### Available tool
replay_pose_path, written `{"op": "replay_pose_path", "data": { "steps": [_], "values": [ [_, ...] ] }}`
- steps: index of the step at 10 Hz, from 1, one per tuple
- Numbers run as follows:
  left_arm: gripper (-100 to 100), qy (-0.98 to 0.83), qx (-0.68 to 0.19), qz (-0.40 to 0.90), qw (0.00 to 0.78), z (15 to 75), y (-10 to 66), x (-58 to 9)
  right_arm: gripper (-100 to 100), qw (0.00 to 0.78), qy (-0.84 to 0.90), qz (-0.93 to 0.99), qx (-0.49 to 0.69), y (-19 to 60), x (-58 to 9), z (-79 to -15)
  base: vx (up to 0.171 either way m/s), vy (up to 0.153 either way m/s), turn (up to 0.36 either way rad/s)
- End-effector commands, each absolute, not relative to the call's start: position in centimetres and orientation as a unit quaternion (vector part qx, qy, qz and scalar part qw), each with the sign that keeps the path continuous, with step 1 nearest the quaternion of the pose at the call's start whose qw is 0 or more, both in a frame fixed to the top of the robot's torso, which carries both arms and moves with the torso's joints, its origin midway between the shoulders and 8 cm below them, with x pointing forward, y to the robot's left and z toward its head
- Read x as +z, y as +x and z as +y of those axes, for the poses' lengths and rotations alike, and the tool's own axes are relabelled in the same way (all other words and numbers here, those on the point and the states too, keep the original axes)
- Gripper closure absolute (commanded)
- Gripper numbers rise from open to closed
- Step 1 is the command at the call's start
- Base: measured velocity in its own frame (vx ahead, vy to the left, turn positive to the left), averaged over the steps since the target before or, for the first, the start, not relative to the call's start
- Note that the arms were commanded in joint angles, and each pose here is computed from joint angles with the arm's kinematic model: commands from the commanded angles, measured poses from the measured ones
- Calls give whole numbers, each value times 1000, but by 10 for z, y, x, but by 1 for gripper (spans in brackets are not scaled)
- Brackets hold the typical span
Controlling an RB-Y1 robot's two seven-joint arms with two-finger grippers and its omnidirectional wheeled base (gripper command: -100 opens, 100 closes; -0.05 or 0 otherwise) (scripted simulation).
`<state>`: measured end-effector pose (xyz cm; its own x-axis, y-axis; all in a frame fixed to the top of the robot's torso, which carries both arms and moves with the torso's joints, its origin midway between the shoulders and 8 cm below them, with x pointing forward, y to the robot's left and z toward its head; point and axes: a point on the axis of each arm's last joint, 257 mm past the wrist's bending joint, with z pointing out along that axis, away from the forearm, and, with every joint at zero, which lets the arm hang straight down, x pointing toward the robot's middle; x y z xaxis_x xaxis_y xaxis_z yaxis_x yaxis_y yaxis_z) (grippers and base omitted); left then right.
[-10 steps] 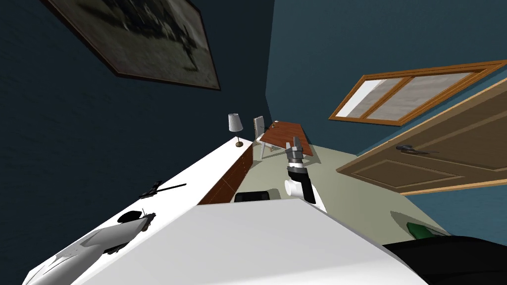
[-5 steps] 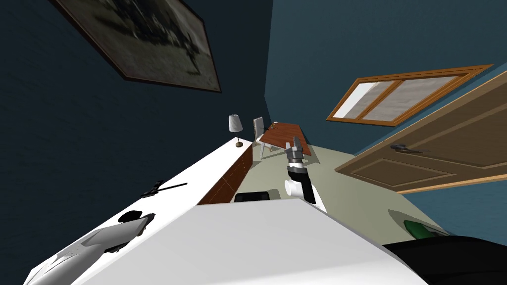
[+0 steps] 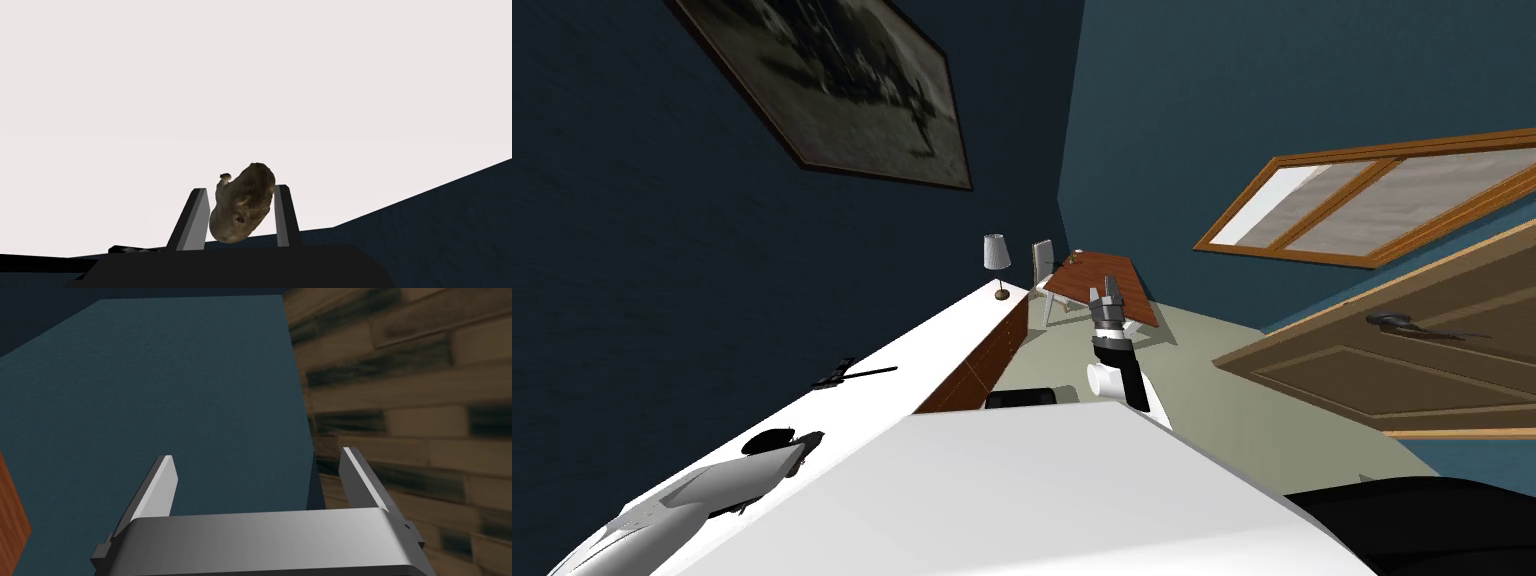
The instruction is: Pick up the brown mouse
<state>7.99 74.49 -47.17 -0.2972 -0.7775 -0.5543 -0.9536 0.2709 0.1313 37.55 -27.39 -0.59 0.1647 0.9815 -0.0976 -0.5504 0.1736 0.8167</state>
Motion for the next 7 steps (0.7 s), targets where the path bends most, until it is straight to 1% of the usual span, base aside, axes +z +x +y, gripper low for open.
{"op": "replay_pose_path", "data": {
  "steps": [1, 3, 4, 5, 6, 7],
  "values": [
    [100, -548, 222, 781, 199, 745, 83, -468, 0, 690, 325, 332, 555, 376, -6, -274, 135, -44, 193],
    [100, -534, 219, 791, 203, 744, 86, -464, 0, 690, 325, 332, 555, 376, -6, -274, 109, -29, 164],
    [100, -526, 217, 796, 205, 743, 88, -462, 0, 690, 325, 332, 555, 376, -6, -274, 111, -56, 225],
    [100, -511, 212, 806, 209, 742, 90, -458, 0, 690, 325, 332, 555, 376, -6, -274, 157, -46, 342],
    [100, -520, 214, 800, 207, 743, 89, -460, 0, 691, 325, 332, 555, 376, -6, -274, 75, -25, 93],
    [0, -518, 215, 802, 207, 742, 88, -460, 0, 690, 325, 332, 555, 376, -6, -274, 10, -7, -12]
  ]
}}
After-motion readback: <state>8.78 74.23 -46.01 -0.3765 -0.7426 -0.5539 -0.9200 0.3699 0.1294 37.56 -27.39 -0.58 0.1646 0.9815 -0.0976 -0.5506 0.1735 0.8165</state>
